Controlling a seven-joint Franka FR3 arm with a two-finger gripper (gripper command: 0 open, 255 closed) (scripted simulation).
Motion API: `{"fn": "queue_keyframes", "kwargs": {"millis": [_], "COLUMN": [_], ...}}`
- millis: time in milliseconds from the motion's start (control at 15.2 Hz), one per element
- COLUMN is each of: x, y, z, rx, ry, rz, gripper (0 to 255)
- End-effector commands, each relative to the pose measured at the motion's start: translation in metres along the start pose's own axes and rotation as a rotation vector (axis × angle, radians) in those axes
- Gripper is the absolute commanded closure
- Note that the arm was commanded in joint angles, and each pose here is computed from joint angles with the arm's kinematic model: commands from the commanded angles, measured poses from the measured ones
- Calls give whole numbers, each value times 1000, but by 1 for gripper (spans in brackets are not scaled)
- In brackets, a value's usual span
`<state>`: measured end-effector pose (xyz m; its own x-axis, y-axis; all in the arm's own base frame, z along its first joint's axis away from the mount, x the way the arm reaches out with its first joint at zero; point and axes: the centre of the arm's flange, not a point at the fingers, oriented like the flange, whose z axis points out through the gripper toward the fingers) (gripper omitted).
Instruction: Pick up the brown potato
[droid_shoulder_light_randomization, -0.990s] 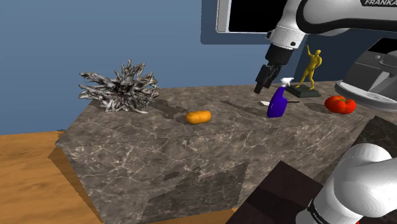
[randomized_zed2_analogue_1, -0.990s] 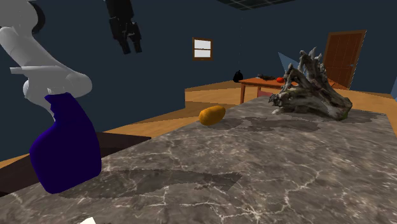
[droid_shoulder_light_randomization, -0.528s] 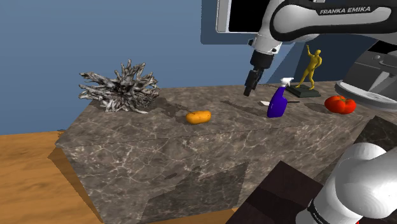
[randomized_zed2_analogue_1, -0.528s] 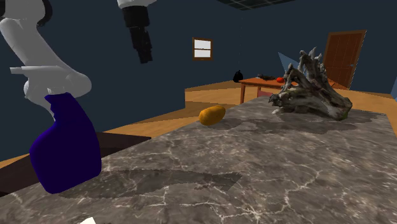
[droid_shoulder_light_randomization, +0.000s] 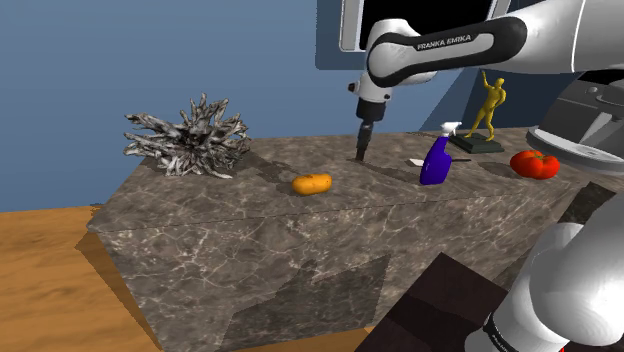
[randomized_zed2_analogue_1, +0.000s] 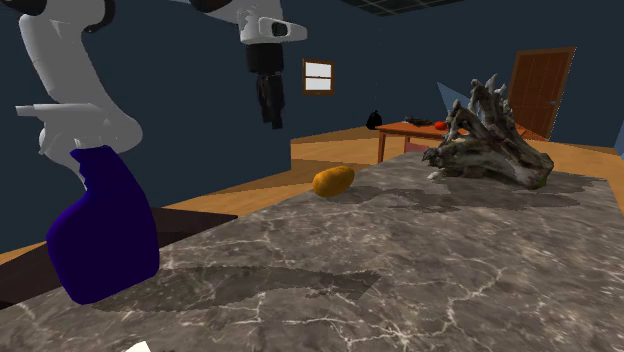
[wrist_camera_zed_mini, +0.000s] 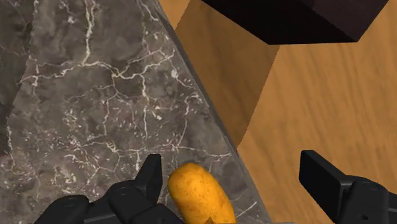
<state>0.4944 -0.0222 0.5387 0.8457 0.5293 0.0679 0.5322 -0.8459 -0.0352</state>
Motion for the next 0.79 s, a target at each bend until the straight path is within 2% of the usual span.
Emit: {"fn": "queue_keyframes", "kwargs": {"millis": [0,726], "x": [20,139], "y": [11,29], "z": [19,115], "rx": [4,22], "ry": [-21,-130], "rz": [-73,-446], "gripper": [0,0]}}
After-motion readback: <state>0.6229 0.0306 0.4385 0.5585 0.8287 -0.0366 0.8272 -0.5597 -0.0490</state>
